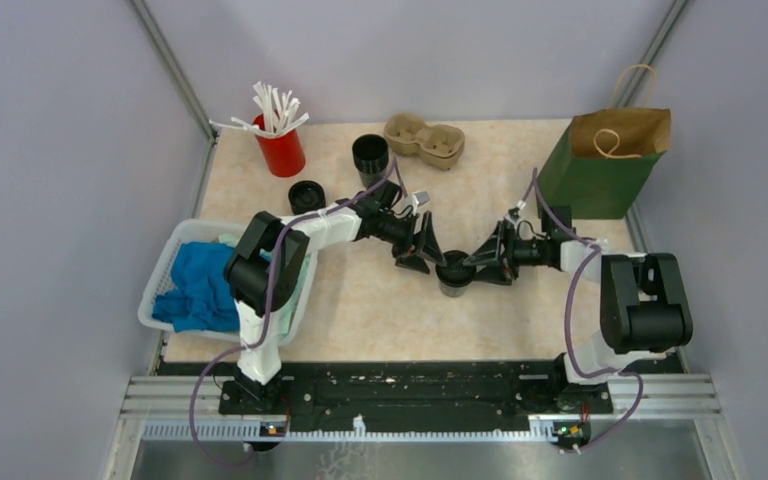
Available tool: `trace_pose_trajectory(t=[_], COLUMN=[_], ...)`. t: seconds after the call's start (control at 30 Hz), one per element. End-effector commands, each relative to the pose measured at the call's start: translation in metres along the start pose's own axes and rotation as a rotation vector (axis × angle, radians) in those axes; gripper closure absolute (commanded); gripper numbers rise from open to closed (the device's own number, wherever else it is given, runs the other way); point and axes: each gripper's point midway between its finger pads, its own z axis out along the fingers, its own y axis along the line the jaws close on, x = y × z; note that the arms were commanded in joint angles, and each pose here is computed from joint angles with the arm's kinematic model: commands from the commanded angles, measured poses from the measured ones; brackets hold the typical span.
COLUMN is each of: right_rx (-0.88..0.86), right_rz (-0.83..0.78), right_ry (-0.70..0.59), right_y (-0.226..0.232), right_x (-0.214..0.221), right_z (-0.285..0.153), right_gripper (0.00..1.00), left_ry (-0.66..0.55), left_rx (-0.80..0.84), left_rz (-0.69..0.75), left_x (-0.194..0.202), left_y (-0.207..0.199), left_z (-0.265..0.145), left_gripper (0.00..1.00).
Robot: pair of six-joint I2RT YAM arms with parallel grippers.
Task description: Pack the takeout coffee
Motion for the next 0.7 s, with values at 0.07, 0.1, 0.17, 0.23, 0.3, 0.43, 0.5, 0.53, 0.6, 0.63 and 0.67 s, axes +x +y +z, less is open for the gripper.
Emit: trace_pose_trajectory(t=[0.07,0.1,0.17,0.23,0.3,0.43,0.5,0.53,0.6,0.63,0.67], right_rx=[0.218,0.225,0.233,0.230,0.231,0.196,0.166,0.159,0.131,0.118,0.117], right_rz=[-0.135,-0.147,-0.164,-0.160,-0.143,-0.111,-0.101,-0.096,-0.086,-0.081,-0.076], right_ry=[-0.081,-0.074,-0.070,-0.065,-0.060,-0.028,-0.008,0.000,0.018,0.029,0.040], right_y=[0.013,0.016,0.019,0.020,0.020,0.024,0.025,0.025,0.025,0.026,0.026], right_x=[-0.028,-0.025,-0.019,-0.013,-0.007,0.007,0.013,0.014,0.014,0.014,0.013], right_z=[-0.018,-0.019,-0.021,-0.023,-0.024,-0.024,-0.023,-0.021,-0.016,-0.013,-0.010], right_gripper=[0.23,0.21,0.19,0.18,0.18,0.21,0.21,0.21,0.23,0.25,0.27], left_ry=[0.009,0.008,-0.007,-0.018,-0.030,-0.042,-0.040,-0.036,-0.026,-0.021,-0.014], left_rx=[-0.261,-0.248,-0.221,-0.191,-0.147,-0.078,-0.070,-0.071,-0.077,-0.077,-0.080], left_rz=[-0.014,-0.008,0.015,0.033,0.041,0.037,0.037,0.036,0.028,0.024,0.019], left_x=[0.014,0.012,0.004,-0.002,-0.009,-0.018,-0.018,-0.018,-0.016,-0.015,-0.013], left_y=[0.059,0.053,0.037,0.022,0.004,-0.018,-0.019,-0.017,-0.012,-0.010,-0.008], left_z=[-0.004,-0.005,-0.010,-0.013,-0.015,-0.016,-0.015,-0.014,-0.011,-0.010,-0.008], left_gripper=[0.21,0.19,0.15,0.11,0.08,0.05,0.05,0.05,0.07,0.09,0.10])
